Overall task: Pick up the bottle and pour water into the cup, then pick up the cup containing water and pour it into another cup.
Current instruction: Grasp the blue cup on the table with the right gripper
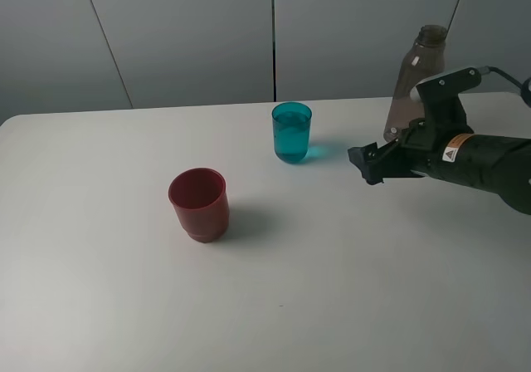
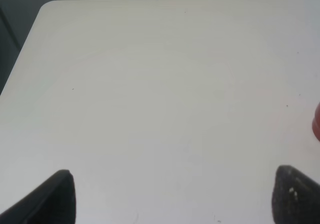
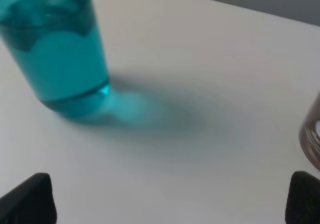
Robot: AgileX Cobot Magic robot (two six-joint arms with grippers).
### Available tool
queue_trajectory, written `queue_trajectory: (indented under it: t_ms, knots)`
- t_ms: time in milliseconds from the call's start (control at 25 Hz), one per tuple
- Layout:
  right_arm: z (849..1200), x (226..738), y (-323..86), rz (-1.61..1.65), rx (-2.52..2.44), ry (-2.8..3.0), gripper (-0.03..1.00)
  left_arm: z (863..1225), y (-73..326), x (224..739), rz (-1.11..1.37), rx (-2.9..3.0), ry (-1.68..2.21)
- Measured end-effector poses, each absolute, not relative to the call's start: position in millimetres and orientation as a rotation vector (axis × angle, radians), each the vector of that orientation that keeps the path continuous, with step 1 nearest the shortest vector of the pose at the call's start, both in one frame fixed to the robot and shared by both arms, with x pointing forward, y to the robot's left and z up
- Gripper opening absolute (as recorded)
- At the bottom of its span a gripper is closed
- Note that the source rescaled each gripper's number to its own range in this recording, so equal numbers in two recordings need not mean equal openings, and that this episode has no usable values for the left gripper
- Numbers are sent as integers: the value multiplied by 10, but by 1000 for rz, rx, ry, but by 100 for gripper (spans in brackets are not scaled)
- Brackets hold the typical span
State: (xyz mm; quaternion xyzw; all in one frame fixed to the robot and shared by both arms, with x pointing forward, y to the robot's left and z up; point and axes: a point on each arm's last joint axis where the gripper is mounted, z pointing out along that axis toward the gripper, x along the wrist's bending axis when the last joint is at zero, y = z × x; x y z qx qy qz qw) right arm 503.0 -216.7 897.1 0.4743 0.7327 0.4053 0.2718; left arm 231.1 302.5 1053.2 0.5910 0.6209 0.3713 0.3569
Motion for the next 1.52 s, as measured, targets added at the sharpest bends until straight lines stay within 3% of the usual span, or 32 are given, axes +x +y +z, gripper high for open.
queue_trajectory:
  t_ms: [560, 1520]
  knots:
    - [8750, 5381, -1568, 1223, 1123, 2048, 99, 10532, 3025, 2311, 959, 1526, 1603]
    - [8320, 5805, -1299, 1259, 1163, 2039, 99, 10532, 3025, 2311, 959, 1526, 1603]
